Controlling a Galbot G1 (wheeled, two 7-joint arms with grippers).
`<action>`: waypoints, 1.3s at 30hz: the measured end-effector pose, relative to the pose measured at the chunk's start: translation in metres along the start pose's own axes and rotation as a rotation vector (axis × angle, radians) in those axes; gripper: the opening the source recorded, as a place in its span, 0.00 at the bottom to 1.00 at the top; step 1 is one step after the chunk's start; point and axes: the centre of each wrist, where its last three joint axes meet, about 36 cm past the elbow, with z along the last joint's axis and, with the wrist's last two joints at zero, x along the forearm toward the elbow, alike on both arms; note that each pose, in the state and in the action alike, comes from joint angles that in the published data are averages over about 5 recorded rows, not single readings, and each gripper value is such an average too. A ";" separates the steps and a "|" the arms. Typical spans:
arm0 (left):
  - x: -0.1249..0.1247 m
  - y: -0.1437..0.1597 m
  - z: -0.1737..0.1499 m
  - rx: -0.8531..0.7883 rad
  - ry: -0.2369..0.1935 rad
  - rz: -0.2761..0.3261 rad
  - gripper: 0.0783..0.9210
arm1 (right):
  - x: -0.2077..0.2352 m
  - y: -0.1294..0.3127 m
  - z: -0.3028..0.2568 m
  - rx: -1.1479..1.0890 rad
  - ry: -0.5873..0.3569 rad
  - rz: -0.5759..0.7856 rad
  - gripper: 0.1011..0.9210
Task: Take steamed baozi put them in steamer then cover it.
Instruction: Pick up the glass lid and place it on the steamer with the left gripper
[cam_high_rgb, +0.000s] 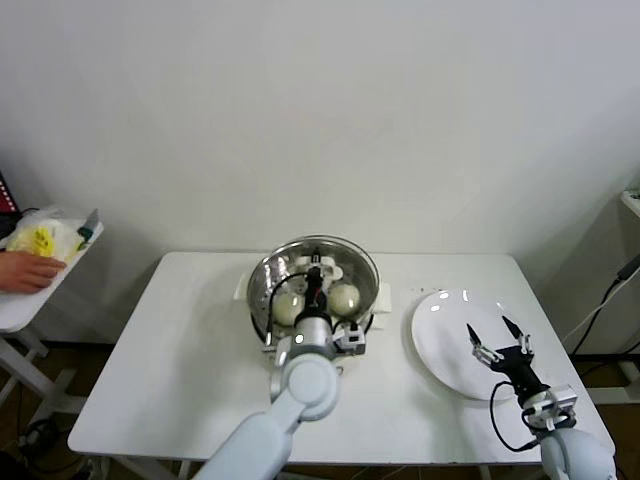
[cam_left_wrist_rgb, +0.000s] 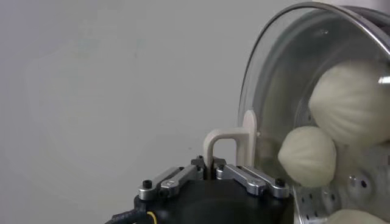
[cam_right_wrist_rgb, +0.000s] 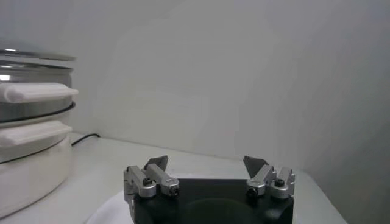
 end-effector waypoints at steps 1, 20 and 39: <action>0.000 -0.001 0.000 -0.002 0.001 0.001 0.08 | 0.000 0.000 0.000 0.001 0.000 0.000 0.88; 0.005 -0.012 0.001 -0.023 0.009 0.029 0.08 | -0.002 -0.003 0.000 0.008 -0.004 0.003 0.88; 0.003 -0.016 0.000 -0.017 0.007 0.021 0.10 | 0.001 -0.004 0.003 0.011 0.000 -0.008 0.88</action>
